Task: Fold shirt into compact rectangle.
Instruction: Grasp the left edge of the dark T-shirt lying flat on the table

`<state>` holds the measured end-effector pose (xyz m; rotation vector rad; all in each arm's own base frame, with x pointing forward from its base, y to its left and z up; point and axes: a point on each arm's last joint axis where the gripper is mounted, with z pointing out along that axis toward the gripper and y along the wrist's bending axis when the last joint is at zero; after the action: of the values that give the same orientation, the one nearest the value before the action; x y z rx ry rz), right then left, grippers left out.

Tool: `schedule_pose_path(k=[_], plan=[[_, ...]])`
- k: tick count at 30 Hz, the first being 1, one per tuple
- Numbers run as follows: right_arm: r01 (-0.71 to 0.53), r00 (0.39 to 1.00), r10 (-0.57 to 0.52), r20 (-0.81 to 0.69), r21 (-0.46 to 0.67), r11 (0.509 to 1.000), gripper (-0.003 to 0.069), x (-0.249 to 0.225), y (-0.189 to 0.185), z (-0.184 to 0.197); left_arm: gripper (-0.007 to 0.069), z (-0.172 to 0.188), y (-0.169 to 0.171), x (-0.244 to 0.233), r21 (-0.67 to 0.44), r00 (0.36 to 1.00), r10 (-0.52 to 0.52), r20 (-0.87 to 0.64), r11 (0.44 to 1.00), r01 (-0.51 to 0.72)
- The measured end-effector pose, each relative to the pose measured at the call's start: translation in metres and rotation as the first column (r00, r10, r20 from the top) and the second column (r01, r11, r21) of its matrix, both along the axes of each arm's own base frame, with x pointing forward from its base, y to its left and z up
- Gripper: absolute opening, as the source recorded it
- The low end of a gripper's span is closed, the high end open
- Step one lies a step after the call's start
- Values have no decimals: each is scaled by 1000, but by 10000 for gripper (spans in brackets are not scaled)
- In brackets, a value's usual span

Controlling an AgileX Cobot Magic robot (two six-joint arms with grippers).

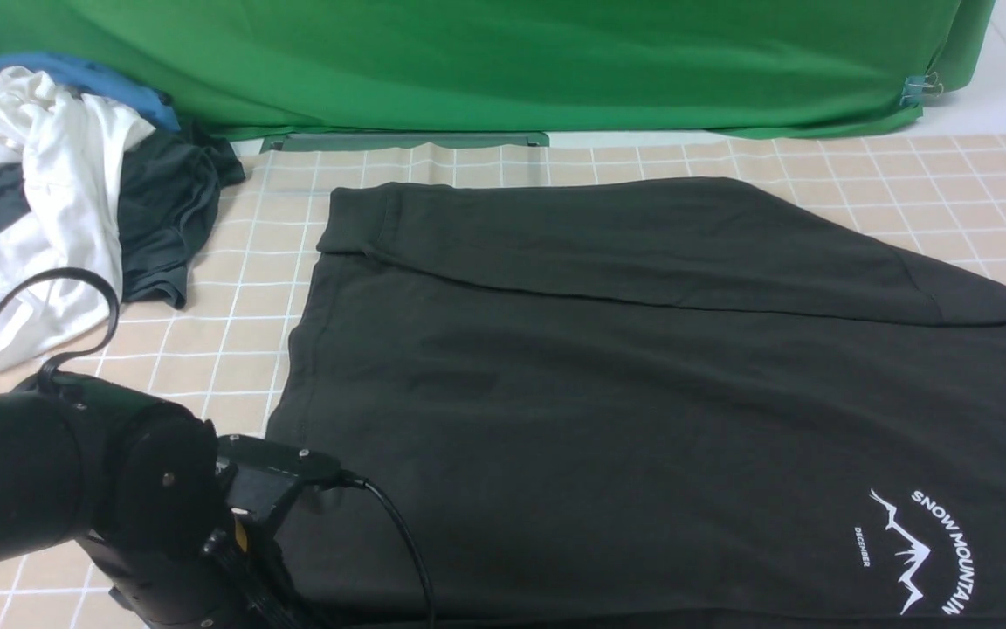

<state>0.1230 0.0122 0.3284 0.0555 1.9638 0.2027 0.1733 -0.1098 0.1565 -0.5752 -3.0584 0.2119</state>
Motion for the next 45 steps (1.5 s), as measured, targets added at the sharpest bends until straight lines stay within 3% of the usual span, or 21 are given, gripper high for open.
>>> schedule_pose_path(k=[7,17,22,27,33,38,45], plan=[[0,1000,0,0,0,1000,41,0,0,0,32,33,4,-17,-74,1000,11,29,997,-9],[0,1000,0,4,9,1000,42,0,0,0,21,110,0,-14,-151,993,76,92,987,-61],[-1,1000,0,5,18,1000,45,0,1,1,21,104,2,-20,-127,996,75,40,989,-69],[-1,1000,0,6,19,1000,45,0,1,1,21,76,8,-31,-81,996,88,-29,993,-90],[0,1000,0,9,19,1000,46,0,1,1,25,51,13,-37,-77,993,115,-15,990,-116],[0,1000,0,9,19,1000,49,0,1,1,108,37,19,-42,-56,994,112,4,992,-111],[0,1000,0,9,20,1000,51,0,1,1,347,35,18,-40,-70,994,107,30,992,-105]])
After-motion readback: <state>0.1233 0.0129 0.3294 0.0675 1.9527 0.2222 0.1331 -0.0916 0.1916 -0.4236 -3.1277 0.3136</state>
